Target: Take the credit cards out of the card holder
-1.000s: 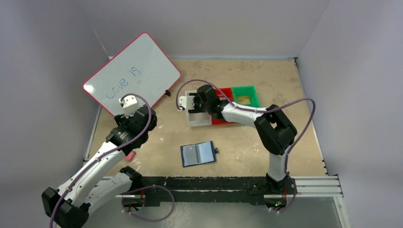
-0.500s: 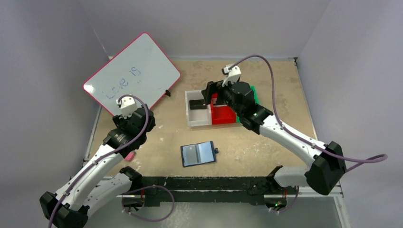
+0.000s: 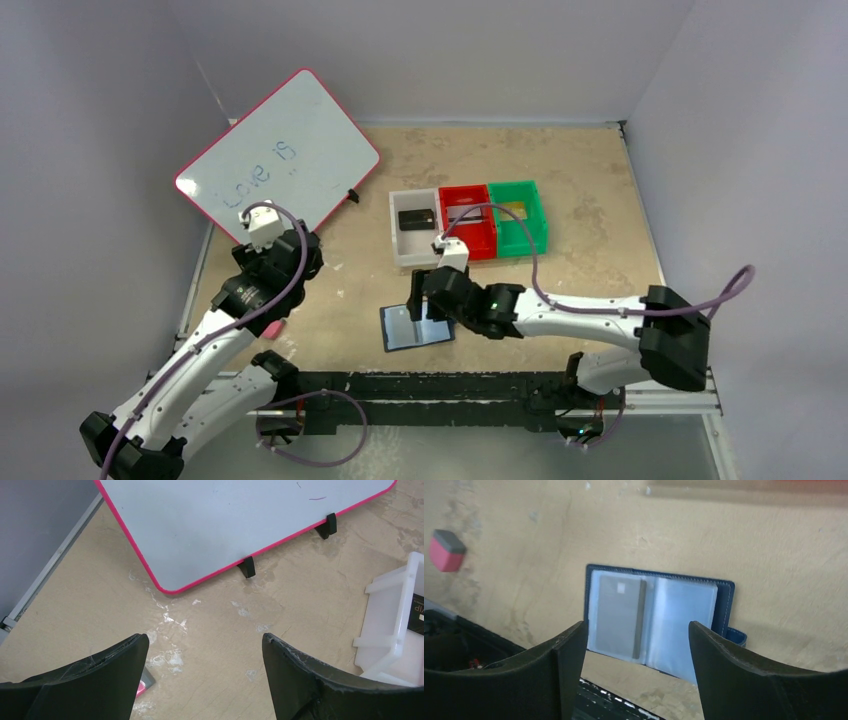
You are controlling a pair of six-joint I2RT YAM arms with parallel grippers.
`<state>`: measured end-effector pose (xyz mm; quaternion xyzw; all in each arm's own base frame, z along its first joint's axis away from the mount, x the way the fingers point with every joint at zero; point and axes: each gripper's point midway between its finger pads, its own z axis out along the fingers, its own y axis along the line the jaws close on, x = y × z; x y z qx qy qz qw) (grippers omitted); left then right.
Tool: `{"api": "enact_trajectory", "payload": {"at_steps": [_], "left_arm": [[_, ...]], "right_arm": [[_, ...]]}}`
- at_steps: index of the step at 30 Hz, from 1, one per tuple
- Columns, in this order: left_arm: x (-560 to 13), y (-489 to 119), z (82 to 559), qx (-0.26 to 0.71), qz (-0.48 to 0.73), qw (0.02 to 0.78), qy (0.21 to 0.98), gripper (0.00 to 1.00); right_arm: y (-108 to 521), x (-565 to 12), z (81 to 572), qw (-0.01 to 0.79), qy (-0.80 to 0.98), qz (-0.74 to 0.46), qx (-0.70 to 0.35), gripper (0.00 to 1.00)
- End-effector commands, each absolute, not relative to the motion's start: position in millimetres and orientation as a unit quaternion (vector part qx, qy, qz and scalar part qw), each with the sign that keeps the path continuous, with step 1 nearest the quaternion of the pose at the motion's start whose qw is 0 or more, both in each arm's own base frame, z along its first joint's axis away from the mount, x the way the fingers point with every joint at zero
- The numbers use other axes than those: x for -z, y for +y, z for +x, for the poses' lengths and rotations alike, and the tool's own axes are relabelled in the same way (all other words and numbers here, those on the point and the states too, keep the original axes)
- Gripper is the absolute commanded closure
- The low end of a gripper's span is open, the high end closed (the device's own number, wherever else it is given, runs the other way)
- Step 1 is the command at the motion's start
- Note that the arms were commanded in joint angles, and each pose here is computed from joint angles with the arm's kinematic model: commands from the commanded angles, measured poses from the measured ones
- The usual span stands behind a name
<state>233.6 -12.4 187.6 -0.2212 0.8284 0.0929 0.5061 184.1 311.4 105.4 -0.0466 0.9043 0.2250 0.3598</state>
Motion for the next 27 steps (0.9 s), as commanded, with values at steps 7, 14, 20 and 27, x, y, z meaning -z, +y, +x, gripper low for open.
{"api": "enact_trajectory", "payload": {"at_steps": [7,14,20,27], "left_arm": [[-198,-10,239,-0.096,-0.237,0.515,0.818,0.17],[-197,-11,239,-0.096,-0.236,0.514,0.819,0.17],[-197,-10,239,-0.099,-0.237,0.513,0.819,0.17],[-198,-9,238,-0.096,-0.239,0.516,0.817,0.17]], "right_arm": [[333,-71,158,0.345,0.928,-0.026,-0.142,0.26],[351,-76,158,0.345,0.924,-0.028,-0.162,0.31],[361,-63,156,0.332,0.929,-0.048,-0.153,0.31],[358,-49,157,0.322,0.938,-0.054,-0.118,0.35]]}}
